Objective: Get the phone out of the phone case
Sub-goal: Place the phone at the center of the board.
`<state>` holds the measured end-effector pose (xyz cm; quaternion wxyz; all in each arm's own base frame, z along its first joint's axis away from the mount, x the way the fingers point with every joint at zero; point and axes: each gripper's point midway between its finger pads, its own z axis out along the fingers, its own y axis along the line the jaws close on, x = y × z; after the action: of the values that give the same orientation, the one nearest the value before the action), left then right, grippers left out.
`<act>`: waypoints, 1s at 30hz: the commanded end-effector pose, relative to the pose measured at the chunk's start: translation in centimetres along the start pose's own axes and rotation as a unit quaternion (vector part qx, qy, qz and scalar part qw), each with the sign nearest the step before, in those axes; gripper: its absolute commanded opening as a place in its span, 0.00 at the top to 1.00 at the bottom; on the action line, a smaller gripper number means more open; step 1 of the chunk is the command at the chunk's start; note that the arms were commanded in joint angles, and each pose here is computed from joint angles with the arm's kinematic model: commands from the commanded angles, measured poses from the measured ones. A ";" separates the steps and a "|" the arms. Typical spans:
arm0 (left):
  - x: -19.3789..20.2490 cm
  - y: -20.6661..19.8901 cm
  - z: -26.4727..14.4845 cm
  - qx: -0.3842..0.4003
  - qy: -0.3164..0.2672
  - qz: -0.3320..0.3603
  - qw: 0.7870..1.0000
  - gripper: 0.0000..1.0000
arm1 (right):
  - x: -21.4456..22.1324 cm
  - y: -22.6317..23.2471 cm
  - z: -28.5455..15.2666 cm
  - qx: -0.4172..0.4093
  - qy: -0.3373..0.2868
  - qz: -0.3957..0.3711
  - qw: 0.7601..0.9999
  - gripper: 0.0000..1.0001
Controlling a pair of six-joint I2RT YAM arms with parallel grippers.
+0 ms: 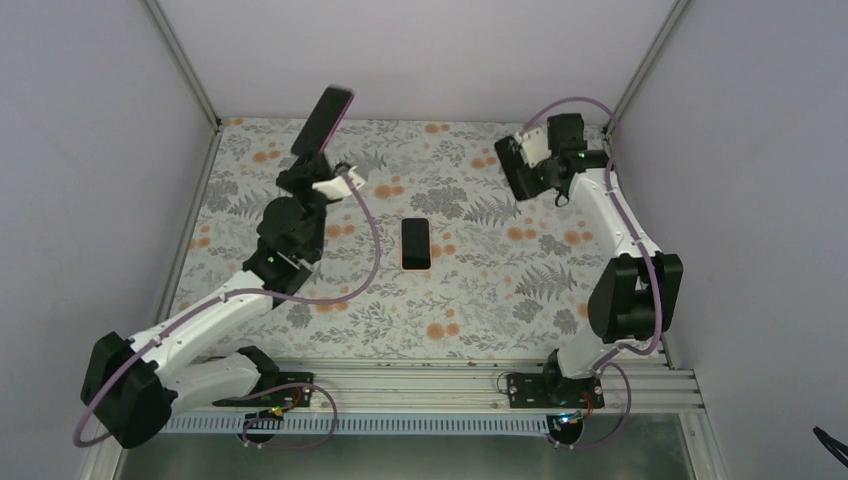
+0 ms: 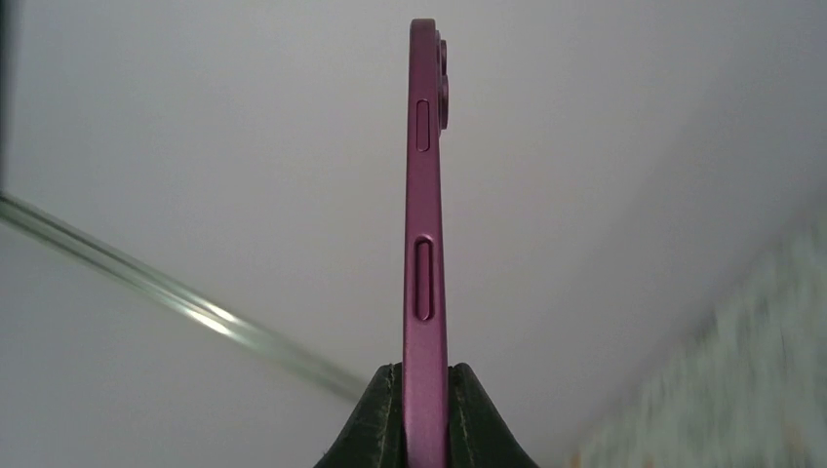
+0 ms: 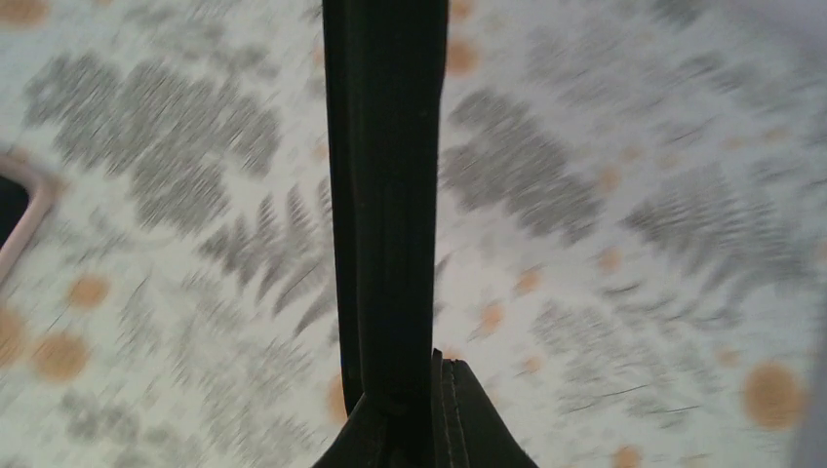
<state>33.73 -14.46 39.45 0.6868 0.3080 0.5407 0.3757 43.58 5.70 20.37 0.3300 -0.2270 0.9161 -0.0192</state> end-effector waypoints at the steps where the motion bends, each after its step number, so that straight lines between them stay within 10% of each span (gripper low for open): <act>1: 10.3 -8.3 -1.6 0.125 0.083 0.157 0.976 0.98 | 5.4 6.4 1.6 -0.164 0.073 -0.035 0.983 0.97; 9: 21.9 -16.9 -5.3 0.272 0.212 0.252 0.904 0.98 | 11.0 7.2 7.0 -0.226 0.166 -0.001 0.960 0.96; 17: 23.3 -22.1 -8.3 0.396 0.250 0.236 0.851 0.82 | 11.8 5.3 9.7 -0.215 0.189 0.023 0.958 0.96; 23: 20.7 -25.1 -12.9 0.531 0.217 0.194 0.796 0.44 | 11.8 2.1 10.2 -0.147 0.194 0.013 0.970 0.61; 30: 16.4 -24.4 -13.9 0.604 0.212 0.129 0.757 0.28 | 10.8 -2.1 7.3 -0.025 0.188 -0.036 0.981 0.28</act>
<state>29.02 -11.46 6.64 0.1977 0.6375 0.7198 0.1905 40.59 2.82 4.97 0.1052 -0.2581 0.9594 0.0426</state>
